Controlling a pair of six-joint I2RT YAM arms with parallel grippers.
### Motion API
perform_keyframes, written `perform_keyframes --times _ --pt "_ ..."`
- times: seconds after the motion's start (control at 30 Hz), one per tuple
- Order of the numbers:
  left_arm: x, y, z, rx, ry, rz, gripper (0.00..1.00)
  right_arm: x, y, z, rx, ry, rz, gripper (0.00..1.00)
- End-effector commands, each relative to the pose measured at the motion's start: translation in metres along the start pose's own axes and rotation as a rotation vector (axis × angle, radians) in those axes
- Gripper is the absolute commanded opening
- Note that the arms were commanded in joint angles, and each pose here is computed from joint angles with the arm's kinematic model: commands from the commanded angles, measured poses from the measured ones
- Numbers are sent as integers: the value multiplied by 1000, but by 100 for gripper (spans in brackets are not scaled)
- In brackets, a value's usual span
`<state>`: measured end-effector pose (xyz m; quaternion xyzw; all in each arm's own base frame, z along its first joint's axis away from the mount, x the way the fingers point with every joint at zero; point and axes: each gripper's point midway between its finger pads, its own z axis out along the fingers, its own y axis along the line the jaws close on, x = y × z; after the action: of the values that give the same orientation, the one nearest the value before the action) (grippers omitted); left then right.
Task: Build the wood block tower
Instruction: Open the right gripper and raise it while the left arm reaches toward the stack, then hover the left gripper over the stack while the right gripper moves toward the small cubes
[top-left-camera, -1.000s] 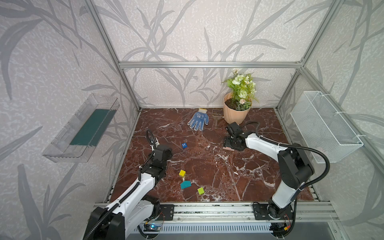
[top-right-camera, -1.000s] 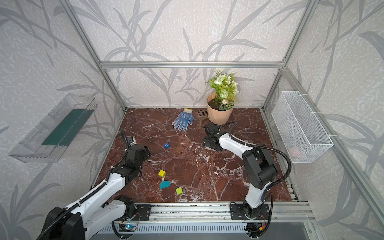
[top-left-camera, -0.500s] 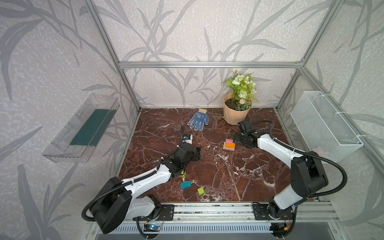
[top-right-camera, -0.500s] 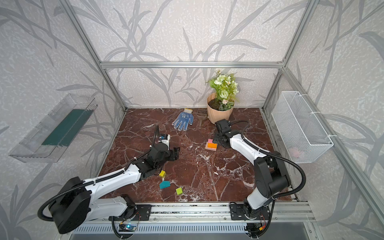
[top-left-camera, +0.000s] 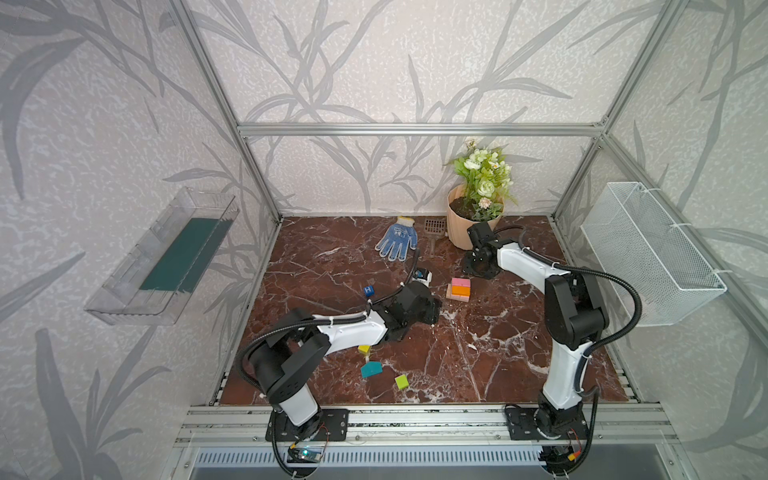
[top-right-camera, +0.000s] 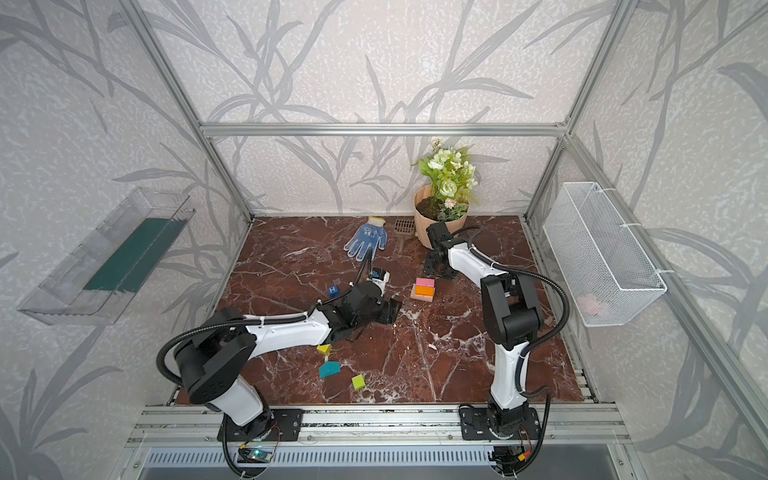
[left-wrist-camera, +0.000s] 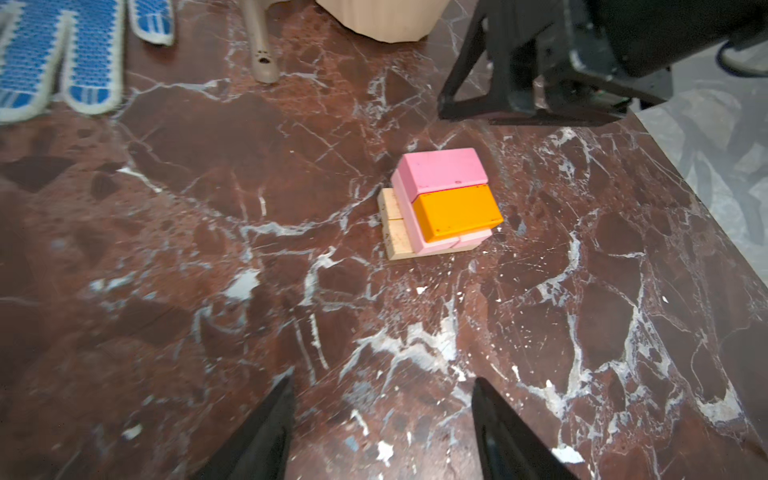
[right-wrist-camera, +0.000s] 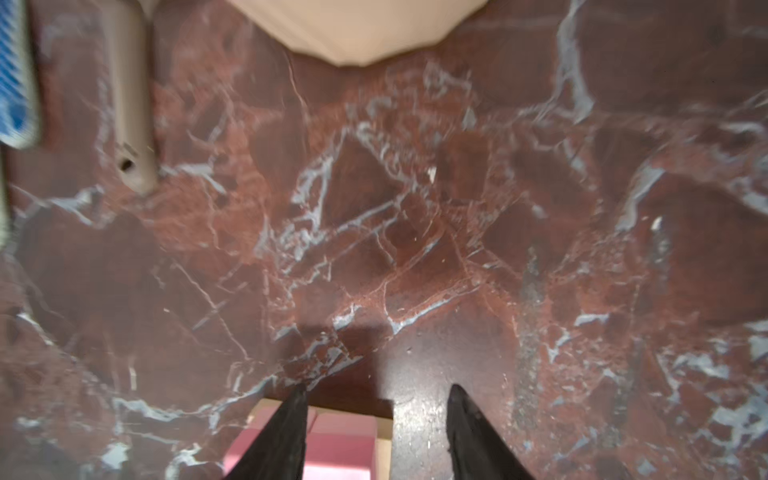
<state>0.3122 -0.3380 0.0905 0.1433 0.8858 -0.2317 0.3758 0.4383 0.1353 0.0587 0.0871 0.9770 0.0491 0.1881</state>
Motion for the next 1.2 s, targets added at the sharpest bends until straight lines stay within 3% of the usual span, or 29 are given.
perform_keyframes --times 0.0,0.37,0.83,1.0,1.17 --pt "3 -17 14 26 40 18 67 0 0 -2 3 28 -35 53" --pt "22 -25 44 -5 126 41 64 5 -7 7 12 62 -37 46" --pt "14 -22 53 -56 124 51 63 12 -3 -7 -34 60 -41 43" --pt "0 -19 37 -72 70 62 62 7 -12 -29 5 11 -29 45" --pt "-32 -4 -10 -139 -75 92 62 3 -20 -73 4 -80 -12 52"
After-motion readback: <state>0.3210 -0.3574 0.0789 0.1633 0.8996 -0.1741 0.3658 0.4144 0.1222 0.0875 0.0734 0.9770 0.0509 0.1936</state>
